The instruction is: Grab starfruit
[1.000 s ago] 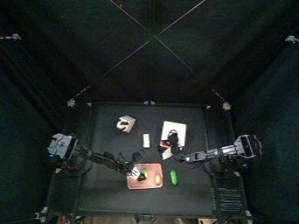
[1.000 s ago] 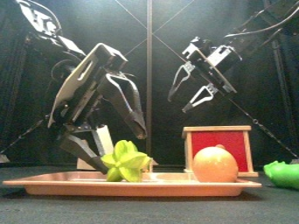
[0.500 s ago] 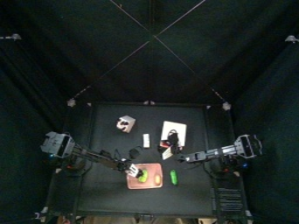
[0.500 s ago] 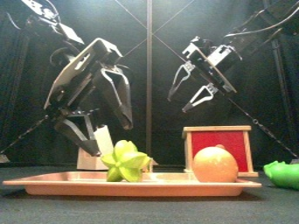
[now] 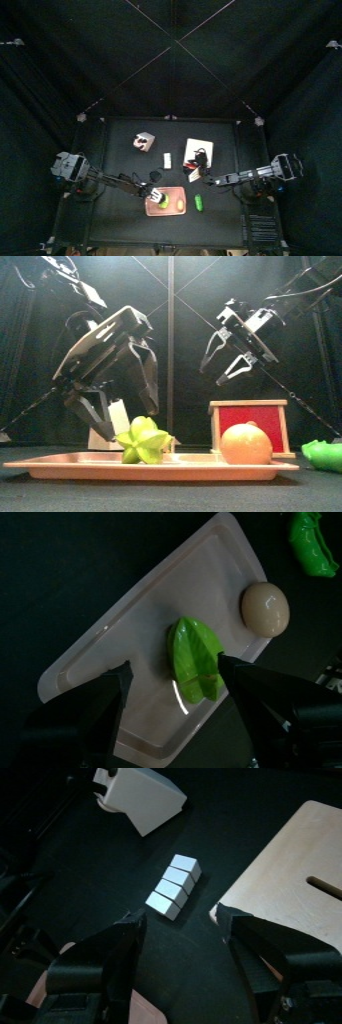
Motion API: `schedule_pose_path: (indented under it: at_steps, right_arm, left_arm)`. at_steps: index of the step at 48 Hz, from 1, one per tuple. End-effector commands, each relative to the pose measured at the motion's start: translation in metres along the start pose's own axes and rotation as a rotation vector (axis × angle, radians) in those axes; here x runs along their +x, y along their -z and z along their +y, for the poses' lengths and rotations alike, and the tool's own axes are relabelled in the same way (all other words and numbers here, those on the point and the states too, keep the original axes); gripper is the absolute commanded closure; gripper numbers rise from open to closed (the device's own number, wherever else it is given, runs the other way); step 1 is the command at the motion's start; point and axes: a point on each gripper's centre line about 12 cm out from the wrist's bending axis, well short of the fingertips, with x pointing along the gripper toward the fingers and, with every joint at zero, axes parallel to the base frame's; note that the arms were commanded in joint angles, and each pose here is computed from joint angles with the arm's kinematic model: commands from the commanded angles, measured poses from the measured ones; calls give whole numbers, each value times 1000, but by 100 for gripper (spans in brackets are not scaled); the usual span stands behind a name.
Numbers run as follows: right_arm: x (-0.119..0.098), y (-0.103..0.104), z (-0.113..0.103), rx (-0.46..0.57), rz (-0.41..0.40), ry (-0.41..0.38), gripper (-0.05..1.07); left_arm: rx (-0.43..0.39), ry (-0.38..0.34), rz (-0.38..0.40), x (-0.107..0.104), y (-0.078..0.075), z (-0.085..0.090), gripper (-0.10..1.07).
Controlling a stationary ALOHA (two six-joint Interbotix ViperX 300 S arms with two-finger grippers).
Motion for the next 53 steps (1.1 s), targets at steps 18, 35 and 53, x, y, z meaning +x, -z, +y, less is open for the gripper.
schedule_pose_path:
  at_steps: [18,35,53]
  right_arm:
    - [-8,-10,3,29,-30,-10,12]
    - [-8,-10,3,29,-30,-10,12]
    - [-8,-10,3,28,-29,-9,12]
  left_arm:
    - [-5,95,2,-8,3,-21,-2]
    - [-3,97,16,4,9,-19,-2]
    - [-1,113,21,9,10,-20,3]
